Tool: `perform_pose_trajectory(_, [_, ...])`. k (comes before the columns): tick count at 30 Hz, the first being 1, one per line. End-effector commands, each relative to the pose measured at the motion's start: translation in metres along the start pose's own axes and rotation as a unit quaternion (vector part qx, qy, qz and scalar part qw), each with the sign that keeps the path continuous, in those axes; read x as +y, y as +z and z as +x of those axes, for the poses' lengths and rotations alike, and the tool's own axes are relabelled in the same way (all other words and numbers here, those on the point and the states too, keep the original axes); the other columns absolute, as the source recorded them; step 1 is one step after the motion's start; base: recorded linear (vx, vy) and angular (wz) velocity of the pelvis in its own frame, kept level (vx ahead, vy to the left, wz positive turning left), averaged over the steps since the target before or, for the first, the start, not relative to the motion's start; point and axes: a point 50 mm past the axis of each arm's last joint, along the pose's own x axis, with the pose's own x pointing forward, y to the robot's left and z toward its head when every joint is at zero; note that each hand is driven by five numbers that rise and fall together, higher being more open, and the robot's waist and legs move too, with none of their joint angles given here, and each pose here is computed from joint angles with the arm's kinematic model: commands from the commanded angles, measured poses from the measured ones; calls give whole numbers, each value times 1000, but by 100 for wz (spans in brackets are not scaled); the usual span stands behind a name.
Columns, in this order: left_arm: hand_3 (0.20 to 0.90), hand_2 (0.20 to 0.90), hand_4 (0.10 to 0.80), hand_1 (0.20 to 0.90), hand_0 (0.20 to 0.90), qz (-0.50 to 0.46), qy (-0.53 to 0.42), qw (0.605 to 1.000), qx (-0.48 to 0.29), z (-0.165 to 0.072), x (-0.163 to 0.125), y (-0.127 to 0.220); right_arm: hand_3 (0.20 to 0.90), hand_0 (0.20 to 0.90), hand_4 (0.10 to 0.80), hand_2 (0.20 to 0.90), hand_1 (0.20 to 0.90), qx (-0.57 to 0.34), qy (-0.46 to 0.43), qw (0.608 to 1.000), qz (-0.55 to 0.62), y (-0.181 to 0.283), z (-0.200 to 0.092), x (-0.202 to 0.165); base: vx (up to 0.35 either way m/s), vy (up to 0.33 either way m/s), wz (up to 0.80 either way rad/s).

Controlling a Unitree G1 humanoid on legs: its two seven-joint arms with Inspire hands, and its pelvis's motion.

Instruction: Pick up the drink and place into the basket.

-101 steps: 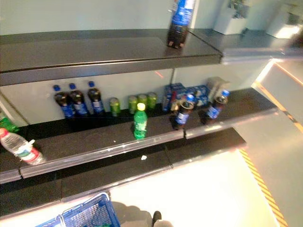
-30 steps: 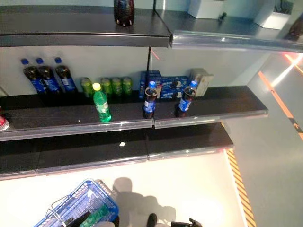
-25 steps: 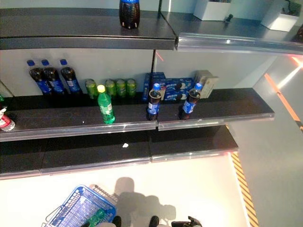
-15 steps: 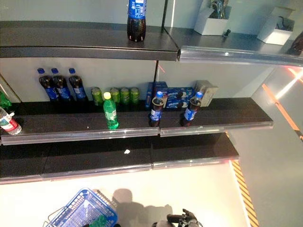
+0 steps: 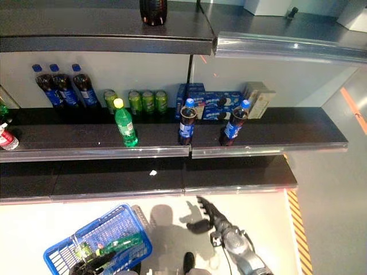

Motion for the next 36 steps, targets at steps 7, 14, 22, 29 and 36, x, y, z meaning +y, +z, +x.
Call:
perform_pose_trajectory(7, [200, 300, 100, 300, 300, -16, 19, 997, -70, 3, 15, 22, 900, 900, 800, 900, 900, -339, -103, 935, 8, 140, -28, -68, 63, 35, 0])
perform_pose_trajectory(14, [200, 300, 100, 300, 300, -6, 18, 998, -62, 2, 16, 14, 900, 900, 800, 900, 900, -400, -240, 880, 86, 165, -36, -89, 54, 22, 3])
perform_pose_trajectory(22, [200, 300, 100, 300, 300, -19, -24, 995, -97, 4, -11, 40, 900, 900, 800, 900, 900, -449, -308, 828, 135, 204, -24, -97, -120, 28, 6])
perform_pose_trajectory(29, [200, 300, 100, 300, 300, -35, -71, 988, -133, 1, -39, 64, 900, 900, 800, 900, 900, -499, -349, 780, 142, 247, -25, -95, -130, 28, 11])
perform_pose_trajectory(36, [200, 300, 100, 300, 300, -56, -108, 979, -161, -7, -63, 80, 900, 900, 800, 900, 900, -526, -388, 741, 152, 271, -31, -98, -54, 13, 5])
